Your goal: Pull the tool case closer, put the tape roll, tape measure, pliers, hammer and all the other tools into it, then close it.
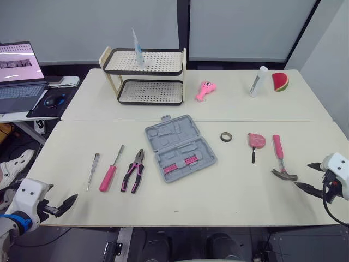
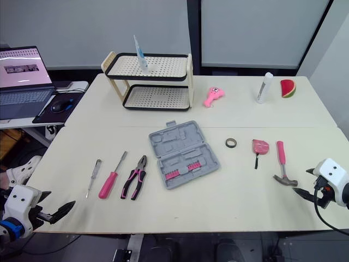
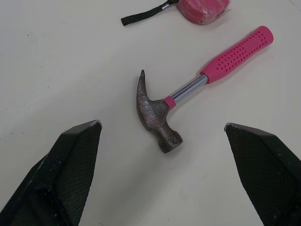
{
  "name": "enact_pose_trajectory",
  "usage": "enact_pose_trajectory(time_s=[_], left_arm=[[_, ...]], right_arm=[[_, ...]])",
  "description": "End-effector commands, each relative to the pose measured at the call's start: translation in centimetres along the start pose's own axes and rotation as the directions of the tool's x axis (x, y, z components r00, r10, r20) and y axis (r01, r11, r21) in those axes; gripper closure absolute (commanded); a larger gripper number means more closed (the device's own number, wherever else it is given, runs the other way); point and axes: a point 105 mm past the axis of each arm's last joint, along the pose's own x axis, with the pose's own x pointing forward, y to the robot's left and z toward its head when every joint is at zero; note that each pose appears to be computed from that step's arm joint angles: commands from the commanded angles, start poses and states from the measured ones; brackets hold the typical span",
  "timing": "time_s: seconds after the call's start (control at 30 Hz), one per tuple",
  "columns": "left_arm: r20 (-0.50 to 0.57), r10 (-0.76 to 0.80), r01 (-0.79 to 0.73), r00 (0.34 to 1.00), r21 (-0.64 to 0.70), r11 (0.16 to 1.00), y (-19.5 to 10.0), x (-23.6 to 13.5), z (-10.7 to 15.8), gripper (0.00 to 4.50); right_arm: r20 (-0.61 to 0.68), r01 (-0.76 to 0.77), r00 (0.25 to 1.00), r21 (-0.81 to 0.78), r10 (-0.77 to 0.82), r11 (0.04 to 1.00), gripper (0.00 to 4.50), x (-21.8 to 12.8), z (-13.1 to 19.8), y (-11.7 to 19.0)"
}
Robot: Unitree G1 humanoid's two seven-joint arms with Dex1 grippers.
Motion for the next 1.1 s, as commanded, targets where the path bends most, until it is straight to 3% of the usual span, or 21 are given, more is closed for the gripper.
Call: enact_pose_trajectory(time_s=[0.03,0.2,0.53,1.1], left_arm=[[-0.004,-0.002,0.002,1.000,0.035,0.999,0.5,-0.2,0.6,0.00],[-0.017,-0.014,0.015,1.000,0.041,0.999,0.4,-0.1,0.4,0.00],[0.078,-0.070,0.071,0.994,-0.013,0.997,0.6,-0.3,1.5,0.00],[0.057,-0.055,0.057,0.997,-0.039,0.998,0.6,-0.7,0.3,0.00]], right_arm=[[0.030,0.024,0.999,-0.029,-0.023,0.999,0.03,-0.2,1.1,-0.5],[0.059,0.029,0.998,-0.020,-0.028,0.999,0.03,0.0,1.4,-0.7],[0.083,0.030,0.996,-0.006,-0.029,1.000,0.03,-0.1,1.6,-0.7],[0.082,0.067,0.995,-0.044,-0.063,0.997,0.03,-0.5,1.8,-1.1]])
